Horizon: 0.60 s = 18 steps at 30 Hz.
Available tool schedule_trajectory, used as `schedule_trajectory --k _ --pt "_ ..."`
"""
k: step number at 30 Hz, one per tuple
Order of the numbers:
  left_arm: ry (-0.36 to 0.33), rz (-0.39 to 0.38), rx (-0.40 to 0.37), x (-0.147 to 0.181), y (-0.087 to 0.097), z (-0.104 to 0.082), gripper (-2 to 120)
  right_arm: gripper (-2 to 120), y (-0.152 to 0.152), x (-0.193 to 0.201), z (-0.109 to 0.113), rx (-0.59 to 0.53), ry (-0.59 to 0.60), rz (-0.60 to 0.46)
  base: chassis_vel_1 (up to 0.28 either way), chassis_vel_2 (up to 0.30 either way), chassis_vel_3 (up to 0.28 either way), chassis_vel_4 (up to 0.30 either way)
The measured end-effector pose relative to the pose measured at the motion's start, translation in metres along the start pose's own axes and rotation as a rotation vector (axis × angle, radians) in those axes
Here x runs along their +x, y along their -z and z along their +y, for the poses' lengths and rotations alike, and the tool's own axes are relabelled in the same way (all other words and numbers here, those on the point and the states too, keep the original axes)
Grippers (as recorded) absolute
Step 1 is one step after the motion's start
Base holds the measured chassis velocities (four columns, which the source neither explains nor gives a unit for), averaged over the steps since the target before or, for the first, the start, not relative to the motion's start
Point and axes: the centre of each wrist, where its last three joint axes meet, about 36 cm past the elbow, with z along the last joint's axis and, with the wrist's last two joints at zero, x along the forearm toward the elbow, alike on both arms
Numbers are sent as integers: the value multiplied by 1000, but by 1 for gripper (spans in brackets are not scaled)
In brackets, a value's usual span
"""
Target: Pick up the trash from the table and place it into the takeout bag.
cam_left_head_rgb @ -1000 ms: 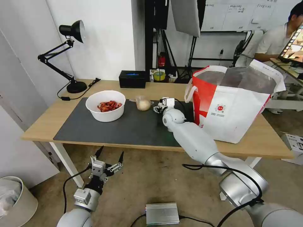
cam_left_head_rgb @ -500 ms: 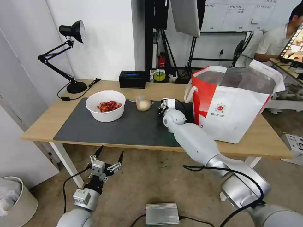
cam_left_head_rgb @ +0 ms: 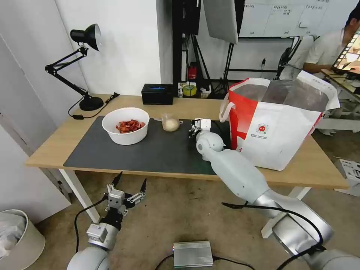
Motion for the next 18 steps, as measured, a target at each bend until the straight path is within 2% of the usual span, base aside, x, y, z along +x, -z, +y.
schedule_trajectory --k 1,4,5,8,10,12,14,16,18 --pt "0 0 0 0 0 0 100 0 0 0 0 0 0 0 0 0 0 0" --pt "0 -2 2 0 0 -1 100 0 2 41 2 6 58 -44 0 0 0 0" --pt "0 -2 2 0 0 -1 100 0 2 41 2 6 58 -44 0 0 0 0" --pt "-3 -6 3 0 2 -1 100 0 6 83 0 20 106 -97 0 0 0 0" --pt "-3 -7 3 0 2 -1 100 0 8 92 -1 25 115 -113 0 0 0 0" --pt "-5 -8 5 0 3 -2 100 0 16 120 -6 40 138 -167 0 0 0 0" --pt "-5 -8 6 0 3 -3 100 0 19 128 -9 45 141 -185 0 0 0 0" --pt "-5 -8 8 1 4 -4 100 0 34 159 -22 73 132 -266 0 0 0 0" --pt "-5 -8 8 1 4 -4 100 0 40 169 -28 84 121 -295 0 0 0 0"
